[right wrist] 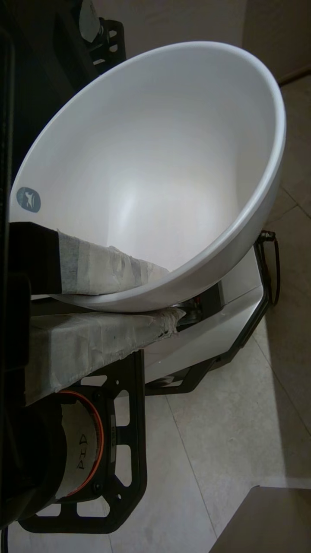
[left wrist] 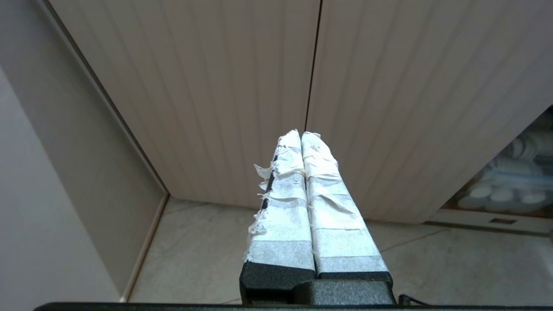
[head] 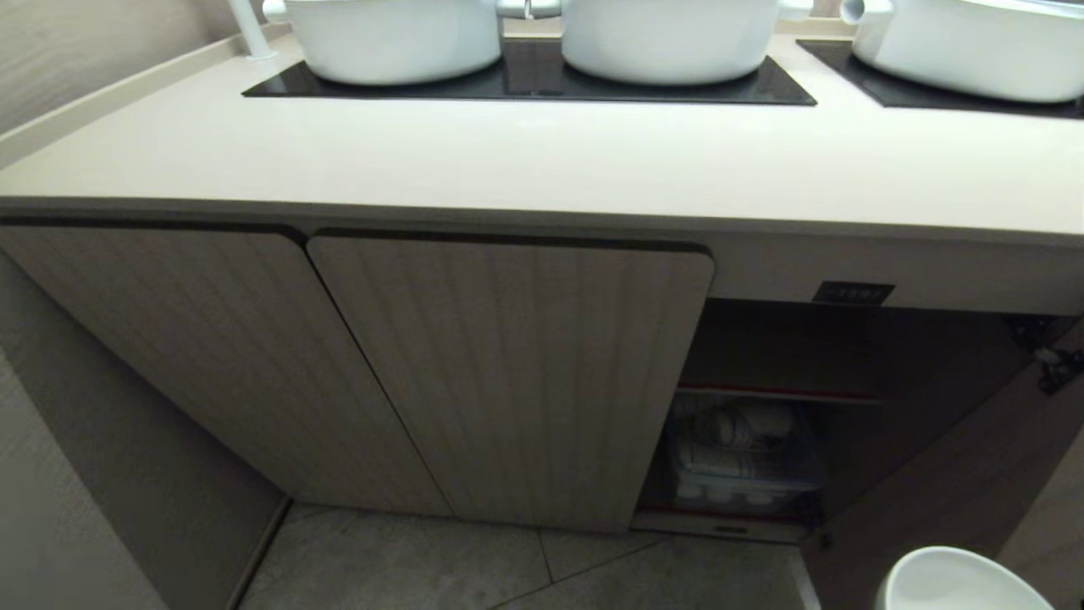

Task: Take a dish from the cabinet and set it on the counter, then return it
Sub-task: Put it back into the cabinet

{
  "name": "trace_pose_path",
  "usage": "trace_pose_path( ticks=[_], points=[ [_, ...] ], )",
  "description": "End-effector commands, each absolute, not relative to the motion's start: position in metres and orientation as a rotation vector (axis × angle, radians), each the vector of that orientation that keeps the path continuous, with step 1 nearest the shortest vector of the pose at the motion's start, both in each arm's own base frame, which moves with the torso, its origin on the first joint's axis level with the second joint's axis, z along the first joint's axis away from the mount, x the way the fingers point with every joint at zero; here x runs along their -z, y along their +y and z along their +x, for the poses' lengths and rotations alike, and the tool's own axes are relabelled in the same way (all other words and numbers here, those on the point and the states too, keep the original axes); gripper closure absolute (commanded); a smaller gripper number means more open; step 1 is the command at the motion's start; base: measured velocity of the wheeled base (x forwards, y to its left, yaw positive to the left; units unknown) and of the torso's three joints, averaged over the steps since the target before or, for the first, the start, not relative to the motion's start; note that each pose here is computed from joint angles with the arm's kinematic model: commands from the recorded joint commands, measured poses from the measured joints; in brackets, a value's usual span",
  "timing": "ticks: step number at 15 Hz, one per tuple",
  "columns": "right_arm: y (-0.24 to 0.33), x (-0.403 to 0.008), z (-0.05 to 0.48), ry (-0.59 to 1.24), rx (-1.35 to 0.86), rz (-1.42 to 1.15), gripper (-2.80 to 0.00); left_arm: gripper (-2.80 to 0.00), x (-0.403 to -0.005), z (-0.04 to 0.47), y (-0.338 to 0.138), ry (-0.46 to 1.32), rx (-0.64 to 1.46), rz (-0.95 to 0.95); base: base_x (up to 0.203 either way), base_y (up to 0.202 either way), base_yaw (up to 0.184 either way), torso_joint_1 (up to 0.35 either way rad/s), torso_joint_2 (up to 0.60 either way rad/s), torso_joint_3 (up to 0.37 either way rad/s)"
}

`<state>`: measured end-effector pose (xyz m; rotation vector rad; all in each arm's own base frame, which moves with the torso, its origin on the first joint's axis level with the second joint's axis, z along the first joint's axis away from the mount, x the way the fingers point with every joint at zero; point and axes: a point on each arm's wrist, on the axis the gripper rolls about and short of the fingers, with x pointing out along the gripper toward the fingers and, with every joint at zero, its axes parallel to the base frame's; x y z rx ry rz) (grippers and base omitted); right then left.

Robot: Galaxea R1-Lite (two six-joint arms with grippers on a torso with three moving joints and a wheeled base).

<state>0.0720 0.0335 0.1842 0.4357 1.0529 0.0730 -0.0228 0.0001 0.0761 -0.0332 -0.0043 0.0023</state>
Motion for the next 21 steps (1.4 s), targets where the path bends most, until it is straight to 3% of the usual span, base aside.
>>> trace_pose_path(
  ticks=[1,16,21],
  points=[
    [0.0336,-0.1835,0.0721,1.060,-0.069,0.437,0.00,0.00,-0.0764,-0.0229,0.0001,-0.006,-0.003,-0.034,0.000,0.000,0.000,-0.194,0.51,0.315],
    [0.0333,-0.1824,0.0711,1.062,-0.057,0.460,0.00,0.00,-0.0760,-0.0228,0.0001,-0.005,-0.003,-0.034,0.000,0.000,0.000,-0.138,0.46,0.323],
    [0.0331,-0.1824,0.0707,1.062,-0.055,0.459,0.00,0.00,-0.0764,-0.0229,0.0001,-0.006,-0.003,-0.034,0.000,0.000,0.000,-0.015,0.10,0.081]
  ],
)
